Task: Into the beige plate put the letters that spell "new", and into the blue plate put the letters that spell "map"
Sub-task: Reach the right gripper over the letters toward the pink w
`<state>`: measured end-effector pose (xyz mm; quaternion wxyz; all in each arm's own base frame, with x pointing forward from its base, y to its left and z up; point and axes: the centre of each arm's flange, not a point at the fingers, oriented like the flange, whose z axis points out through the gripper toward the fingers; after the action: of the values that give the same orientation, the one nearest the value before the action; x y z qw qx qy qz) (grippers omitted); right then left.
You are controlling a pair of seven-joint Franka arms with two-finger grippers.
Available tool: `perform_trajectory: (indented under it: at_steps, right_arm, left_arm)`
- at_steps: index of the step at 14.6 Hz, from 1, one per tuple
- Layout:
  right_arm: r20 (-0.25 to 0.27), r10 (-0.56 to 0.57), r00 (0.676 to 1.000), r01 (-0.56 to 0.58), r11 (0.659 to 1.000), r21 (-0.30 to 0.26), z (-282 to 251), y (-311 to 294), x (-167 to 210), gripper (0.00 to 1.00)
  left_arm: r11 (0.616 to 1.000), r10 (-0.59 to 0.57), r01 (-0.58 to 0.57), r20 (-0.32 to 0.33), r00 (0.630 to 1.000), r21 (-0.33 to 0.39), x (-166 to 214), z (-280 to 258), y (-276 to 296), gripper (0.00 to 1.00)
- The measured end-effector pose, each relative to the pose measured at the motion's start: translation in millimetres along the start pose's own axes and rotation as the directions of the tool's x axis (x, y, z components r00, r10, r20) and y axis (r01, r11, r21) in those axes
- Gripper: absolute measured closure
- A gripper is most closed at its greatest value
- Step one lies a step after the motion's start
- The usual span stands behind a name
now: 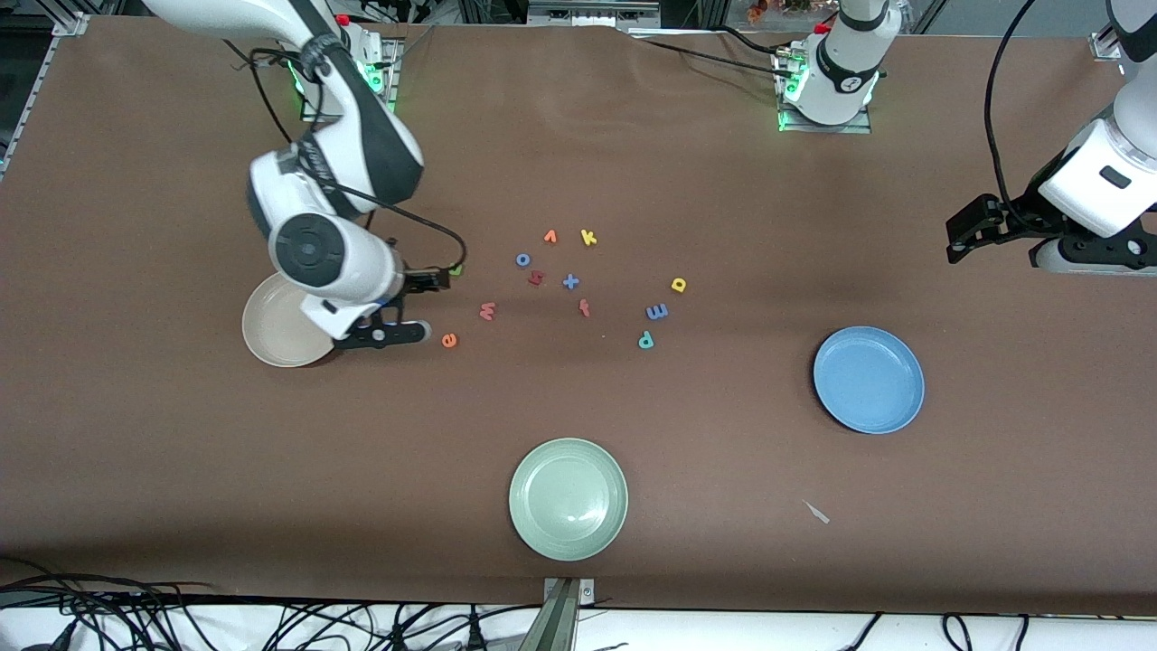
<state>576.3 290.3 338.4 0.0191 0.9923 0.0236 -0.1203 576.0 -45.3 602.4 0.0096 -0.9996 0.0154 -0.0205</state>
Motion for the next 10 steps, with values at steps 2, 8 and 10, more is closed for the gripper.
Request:
perform_trajectory:
  at_steps: [2,8,10]
  right_arm:
    - [-0.039,0.073,0.997,-0.072,0.997,0.016,22.4,-25.5,-6.1,0.00]
    - [-0.103,0.229,0.968,-0.222,0.972,0.076,94.5,-60.0,-31.3,0.00]
    - [-0.097,0.253,0.962,-0.246,0.966,0.080,115.8,-67.9,-34.7,0.00]
  left_arm:
    - [1.000,0.000,0.000,0.001,1.000,0.000,0.3,0.6,0.0,0.00]
    - [1.000,0.000,0.000,0.009,1.000,0.000,2.2,5.4,0.1,0.00]
    - [1.000,0.004,-0.004,0.016,1.000,-0.001,3.7,9.2,1.6,0.00]
